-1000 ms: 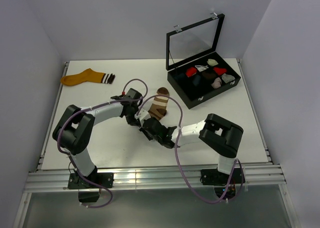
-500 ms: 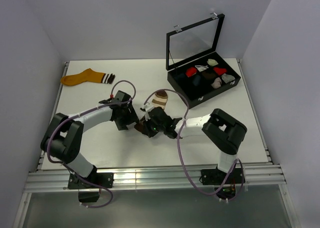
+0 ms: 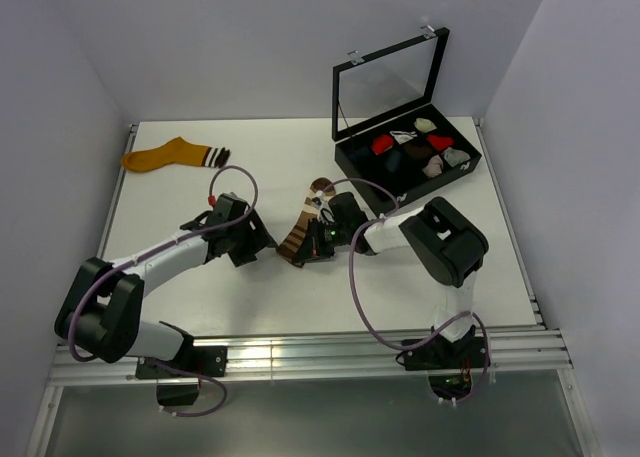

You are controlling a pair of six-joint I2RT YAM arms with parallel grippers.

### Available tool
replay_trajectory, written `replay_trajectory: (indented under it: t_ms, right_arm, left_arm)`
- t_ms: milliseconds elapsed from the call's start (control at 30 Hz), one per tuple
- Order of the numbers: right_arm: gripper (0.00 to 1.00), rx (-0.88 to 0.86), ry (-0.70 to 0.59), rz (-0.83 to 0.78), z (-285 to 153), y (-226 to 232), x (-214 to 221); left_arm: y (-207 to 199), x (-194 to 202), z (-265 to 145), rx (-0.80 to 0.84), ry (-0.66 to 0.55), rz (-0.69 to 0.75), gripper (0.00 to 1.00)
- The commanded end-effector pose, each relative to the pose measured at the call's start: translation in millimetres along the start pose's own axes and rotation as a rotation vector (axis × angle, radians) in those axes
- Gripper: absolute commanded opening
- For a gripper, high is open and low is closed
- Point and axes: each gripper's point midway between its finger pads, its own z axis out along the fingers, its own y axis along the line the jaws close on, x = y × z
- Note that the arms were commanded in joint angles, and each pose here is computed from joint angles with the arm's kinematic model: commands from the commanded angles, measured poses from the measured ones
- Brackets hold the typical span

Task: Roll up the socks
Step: Roll the sock at the center of the board.

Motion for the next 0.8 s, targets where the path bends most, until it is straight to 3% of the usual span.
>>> replay_trajectory:
  t_ms: [0,300,767]
  right_arm:
    - [0.00,-0.046,0.039,0.121,-1,-2,2]
    - [0.00,0.006,0.047,0.199,-1,-27,1]
    - [0.00,0.047,0.039,0.182,0,-30,-7]
  left_arm:
    - [-21,3,5,0.084,0.012,0.002,0.72]
    - [-27,15,24,0.067,0.058,0.031,0.66]
    - [-17,19,43,-0.011,0.098,0.056,0.56]
